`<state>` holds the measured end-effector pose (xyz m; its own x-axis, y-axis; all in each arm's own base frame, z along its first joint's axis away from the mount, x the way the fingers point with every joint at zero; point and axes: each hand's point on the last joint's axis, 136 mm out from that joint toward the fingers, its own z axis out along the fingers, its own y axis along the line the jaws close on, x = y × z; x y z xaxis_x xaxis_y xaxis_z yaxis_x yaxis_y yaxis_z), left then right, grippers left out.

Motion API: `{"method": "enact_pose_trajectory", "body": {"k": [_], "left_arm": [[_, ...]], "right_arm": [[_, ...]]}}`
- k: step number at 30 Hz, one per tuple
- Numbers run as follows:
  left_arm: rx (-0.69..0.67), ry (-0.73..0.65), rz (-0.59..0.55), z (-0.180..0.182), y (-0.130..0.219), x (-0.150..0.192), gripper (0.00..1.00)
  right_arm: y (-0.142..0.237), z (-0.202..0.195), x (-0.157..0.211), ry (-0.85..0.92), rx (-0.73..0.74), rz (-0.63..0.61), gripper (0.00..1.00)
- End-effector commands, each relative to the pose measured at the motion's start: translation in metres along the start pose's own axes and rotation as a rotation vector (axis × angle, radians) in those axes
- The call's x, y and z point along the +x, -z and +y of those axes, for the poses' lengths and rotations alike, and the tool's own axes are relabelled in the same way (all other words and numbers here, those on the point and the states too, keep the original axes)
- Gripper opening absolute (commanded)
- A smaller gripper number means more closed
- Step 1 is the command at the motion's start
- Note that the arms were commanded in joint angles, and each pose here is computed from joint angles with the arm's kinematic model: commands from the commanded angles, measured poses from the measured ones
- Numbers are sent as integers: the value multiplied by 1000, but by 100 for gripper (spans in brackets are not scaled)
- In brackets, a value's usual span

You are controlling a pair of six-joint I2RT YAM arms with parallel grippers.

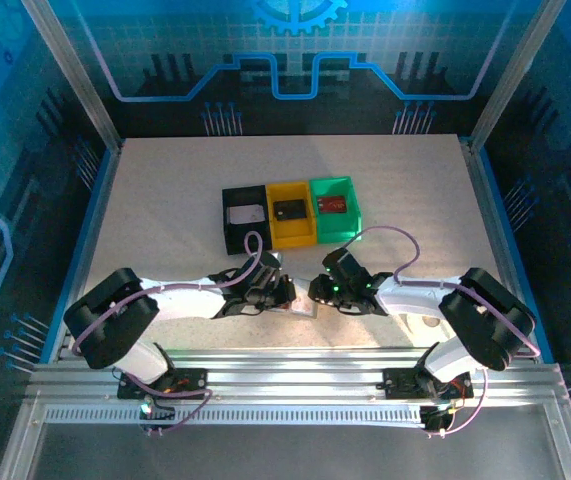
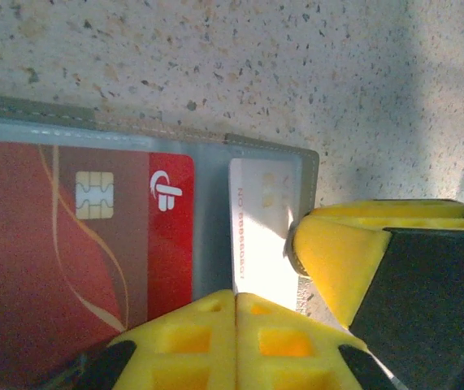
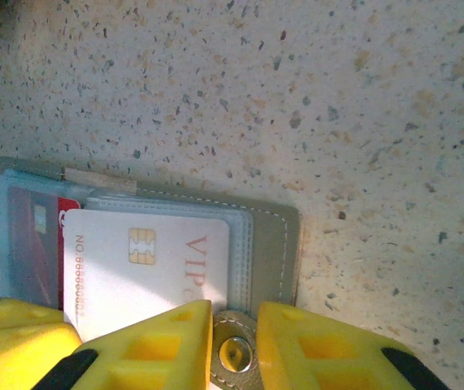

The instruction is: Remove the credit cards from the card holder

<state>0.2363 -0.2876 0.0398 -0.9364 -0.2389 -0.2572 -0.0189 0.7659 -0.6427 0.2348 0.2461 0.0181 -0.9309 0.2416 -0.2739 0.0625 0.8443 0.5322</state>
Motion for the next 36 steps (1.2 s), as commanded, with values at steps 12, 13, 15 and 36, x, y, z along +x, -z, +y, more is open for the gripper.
{"method": "enact_pose_trajectory", "body": {"k": [12,13,15,36], "left_arm": [[12,-30,-30,-4,16,-1,0],[11,-33,-32,-4,18,-1,0],[8,-38,-37,-4,21,-2,0],[-21,-54,-78,6,46,-5,0]], "right_arm": [[-12,-45,44,-7,151,137,23],[-12,-44,43,-7,149,133,23],[-11,-45,43,-8,149,132,22],[-14,-49,50,8,162,146,22]]}}
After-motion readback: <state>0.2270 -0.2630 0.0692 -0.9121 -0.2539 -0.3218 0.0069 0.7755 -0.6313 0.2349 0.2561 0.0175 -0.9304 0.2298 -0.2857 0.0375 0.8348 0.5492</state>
